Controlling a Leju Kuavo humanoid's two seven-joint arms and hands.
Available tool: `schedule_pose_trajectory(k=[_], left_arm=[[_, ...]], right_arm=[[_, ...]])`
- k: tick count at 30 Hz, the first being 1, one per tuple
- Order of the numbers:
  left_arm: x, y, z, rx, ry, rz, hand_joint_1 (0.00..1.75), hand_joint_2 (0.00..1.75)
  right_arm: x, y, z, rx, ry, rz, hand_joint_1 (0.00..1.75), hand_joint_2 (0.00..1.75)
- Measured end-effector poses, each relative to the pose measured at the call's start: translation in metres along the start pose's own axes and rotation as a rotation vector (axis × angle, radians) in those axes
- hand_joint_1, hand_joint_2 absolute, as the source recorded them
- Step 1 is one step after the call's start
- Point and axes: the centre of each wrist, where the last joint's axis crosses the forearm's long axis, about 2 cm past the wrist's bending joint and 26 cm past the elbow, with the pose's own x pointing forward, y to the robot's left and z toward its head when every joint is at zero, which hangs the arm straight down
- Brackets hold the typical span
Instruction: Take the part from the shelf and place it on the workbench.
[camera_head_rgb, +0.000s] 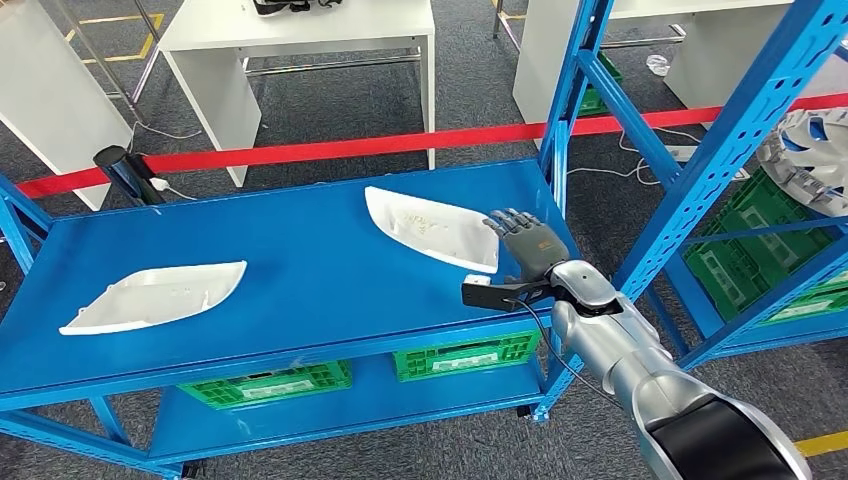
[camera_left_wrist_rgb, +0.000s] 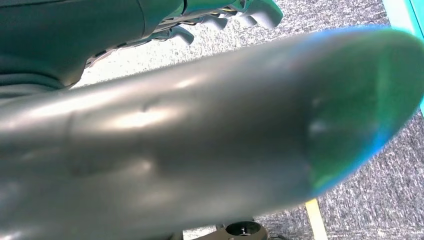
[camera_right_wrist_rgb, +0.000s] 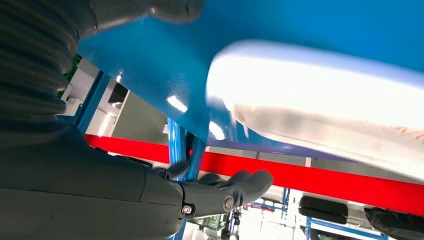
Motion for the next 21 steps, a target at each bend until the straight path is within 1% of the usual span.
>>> schedule_pose_trajectory(k=[3,8,13,17,21], left_arm=[[0.0,0.0,0.0,0.015,-0.012,-0.009,0.0,1.75],[0.001,0.001,0.0,0.085,-0.067,-0.043,0.0,1.75],[0.001,0.002,0.0,0.125,-0.111,-0.056,0.0,1.75],[0.002,0.002,0.0,0.127,-0.124,-0.056,0.0,1.75],[0.002,0.002,0.0,0.127,-0.126,-0.056,0.0,1.75]], right_arm=[[0.0,0.0,0.0,-0.006,-0.003,0.002,0.0,0.0],[0.0,-0.001,0.0,-0.032,-0.006,0.016,0.0,0.0],[-0.001,-0.006,0.0,-0.07,-0.004,0.032,0.0,0.0],[-0.002,-0.011,-0.001,-0.105,0.003,0.036,0.0,0.0],[-0.003,-0.013,-0.001,-0.111,0.003,0.035,0.0,0.0]])
